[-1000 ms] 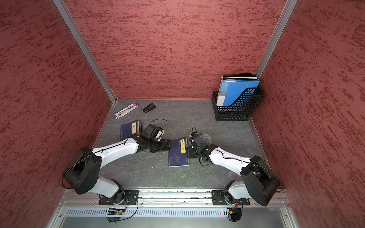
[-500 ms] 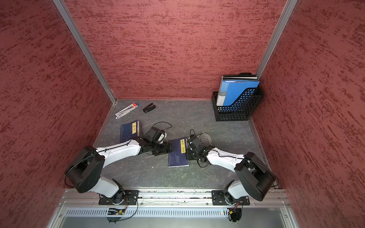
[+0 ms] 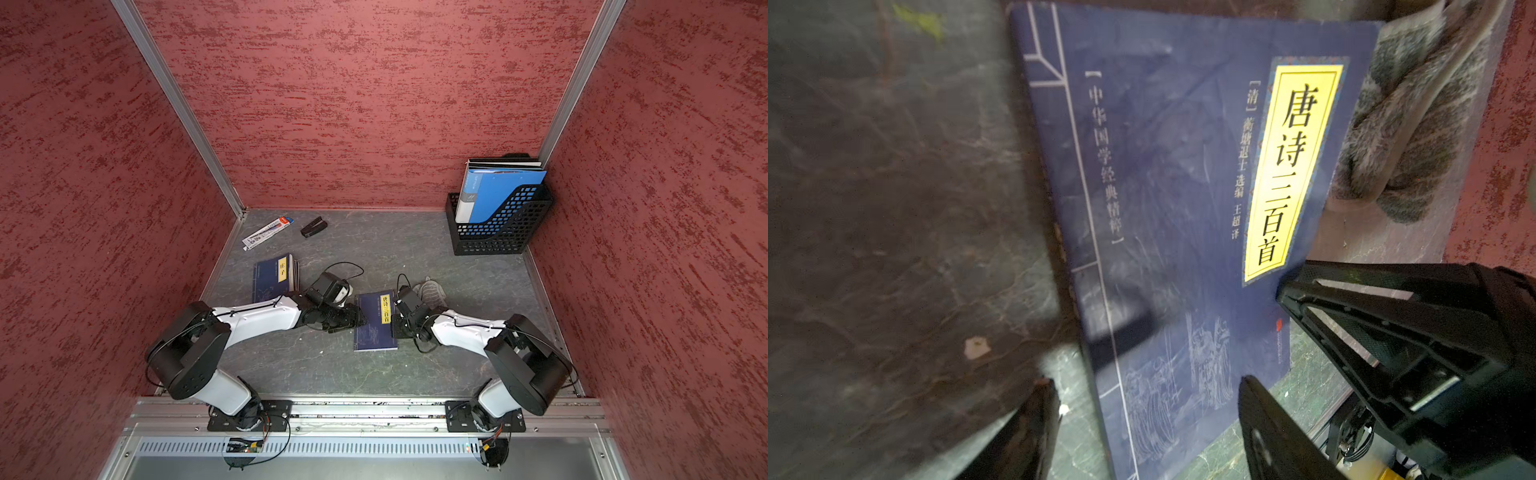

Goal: Wipe the cover of the book
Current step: Pick up the book from the center of the board.

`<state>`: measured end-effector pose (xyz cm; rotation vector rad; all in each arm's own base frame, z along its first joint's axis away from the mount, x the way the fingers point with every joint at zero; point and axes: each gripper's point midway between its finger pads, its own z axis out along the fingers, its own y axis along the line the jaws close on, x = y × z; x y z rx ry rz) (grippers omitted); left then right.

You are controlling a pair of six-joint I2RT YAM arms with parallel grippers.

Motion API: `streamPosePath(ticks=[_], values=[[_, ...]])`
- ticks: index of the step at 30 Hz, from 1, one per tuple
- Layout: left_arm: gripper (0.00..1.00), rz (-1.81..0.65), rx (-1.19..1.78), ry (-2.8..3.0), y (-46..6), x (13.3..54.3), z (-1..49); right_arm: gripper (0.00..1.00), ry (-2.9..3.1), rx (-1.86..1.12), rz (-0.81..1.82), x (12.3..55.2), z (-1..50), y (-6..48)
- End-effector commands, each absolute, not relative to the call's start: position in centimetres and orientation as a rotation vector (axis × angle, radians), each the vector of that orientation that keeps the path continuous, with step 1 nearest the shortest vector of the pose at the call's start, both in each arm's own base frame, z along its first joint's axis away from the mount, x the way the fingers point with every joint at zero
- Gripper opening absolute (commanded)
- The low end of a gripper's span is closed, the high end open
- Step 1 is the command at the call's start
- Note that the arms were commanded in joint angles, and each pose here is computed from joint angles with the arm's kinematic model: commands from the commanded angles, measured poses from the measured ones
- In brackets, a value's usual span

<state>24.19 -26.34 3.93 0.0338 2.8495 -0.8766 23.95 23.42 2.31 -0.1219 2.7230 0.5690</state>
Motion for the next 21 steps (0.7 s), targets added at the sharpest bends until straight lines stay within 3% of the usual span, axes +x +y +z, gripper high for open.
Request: streamPosePath(ticks=[1,15,21], values=[[0.68,-0.905,0.039,2.848,-26.9,24.2,3.5,0.22,2.773,-0.095,0.507,23.2,0.7,22.5],[0.63,-1.139,0.081,2.778,-29.6,24.7,4.4,0.22,2.807,-0.095,0.484,22.5,-0.5,22.0],[0.47,-1.219,0.080,2.702,-30.1,25.7,6.2,0.22,2.810,-0.104,0.493,22.6,-0.8,22.3]])
